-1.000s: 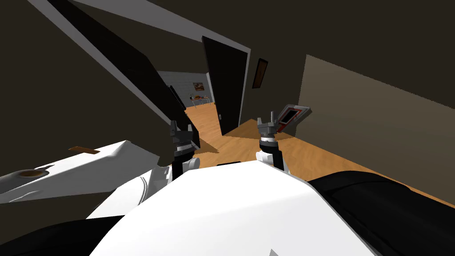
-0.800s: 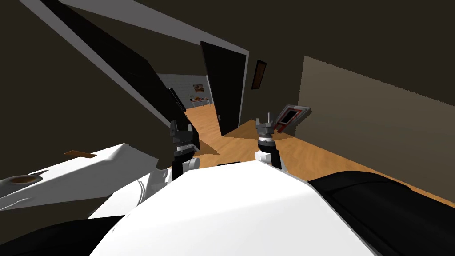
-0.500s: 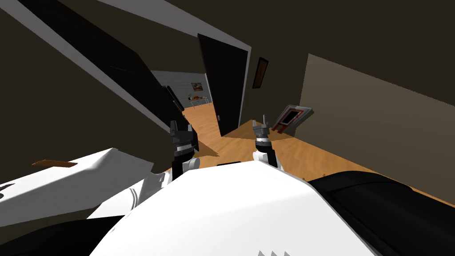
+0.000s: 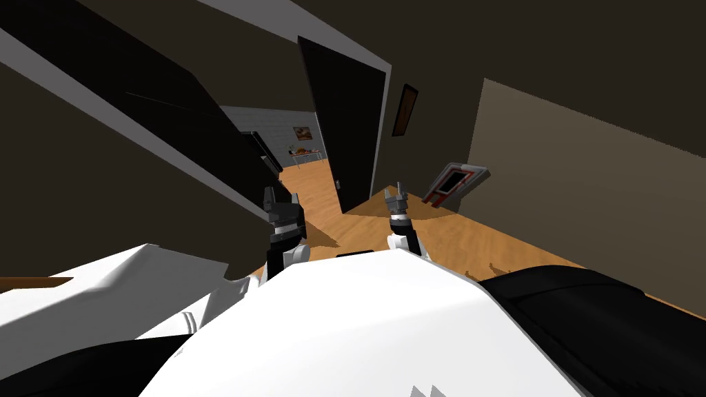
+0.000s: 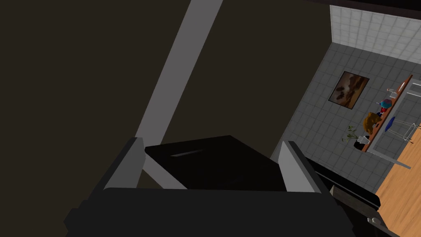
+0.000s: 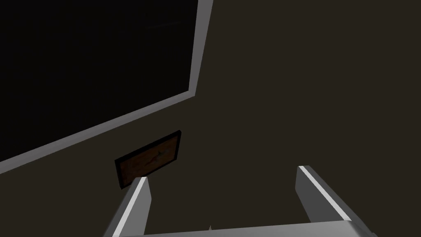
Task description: Push the door open
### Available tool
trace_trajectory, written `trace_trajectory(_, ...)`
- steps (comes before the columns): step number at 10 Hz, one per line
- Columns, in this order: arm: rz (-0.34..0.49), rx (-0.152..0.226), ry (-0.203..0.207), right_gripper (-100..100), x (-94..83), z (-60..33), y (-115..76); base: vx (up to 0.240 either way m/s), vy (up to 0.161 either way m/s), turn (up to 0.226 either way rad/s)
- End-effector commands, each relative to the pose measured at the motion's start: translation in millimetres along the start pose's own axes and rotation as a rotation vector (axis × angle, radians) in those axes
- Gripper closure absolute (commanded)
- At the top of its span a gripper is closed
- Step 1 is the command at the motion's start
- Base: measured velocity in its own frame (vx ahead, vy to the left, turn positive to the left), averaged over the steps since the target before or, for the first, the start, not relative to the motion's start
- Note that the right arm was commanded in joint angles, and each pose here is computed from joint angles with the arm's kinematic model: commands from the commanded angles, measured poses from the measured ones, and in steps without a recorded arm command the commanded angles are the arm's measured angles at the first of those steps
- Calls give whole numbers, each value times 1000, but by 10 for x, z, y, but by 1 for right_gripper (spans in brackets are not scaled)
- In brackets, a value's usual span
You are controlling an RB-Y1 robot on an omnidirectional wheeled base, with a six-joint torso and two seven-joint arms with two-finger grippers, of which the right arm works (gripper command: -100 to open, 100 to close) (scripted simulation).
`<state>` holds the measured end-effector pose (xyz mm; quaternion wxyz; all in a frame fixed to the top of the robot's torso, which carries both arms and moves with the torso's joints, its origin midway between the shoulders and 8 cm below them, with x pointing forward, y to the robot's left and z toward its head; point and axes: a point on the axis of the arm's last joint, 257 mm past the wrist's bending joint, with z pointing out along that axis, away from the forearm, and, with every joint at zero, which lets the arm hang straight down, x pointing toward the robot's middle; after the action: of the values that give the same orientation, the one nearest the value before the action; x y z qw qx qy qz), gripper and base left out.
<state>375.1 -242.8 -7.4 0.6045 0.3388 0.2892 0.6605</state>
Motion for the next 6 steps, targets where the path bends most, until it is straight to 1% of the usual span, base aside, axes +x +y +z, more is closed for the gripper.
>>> trace_trajectory(1,11,11,10,-100,43,-19,-94,79,13,-34)
trace_trajectory(2,25,28,24,-100,112,-37,-214,113,14,-46)
trace_trajectory(4,40,47,39,-100,192,-61,-347,125,31,-41)
trace_trajectory(6,54,67,55,-100,275,-89,-477,113,-5,-28)
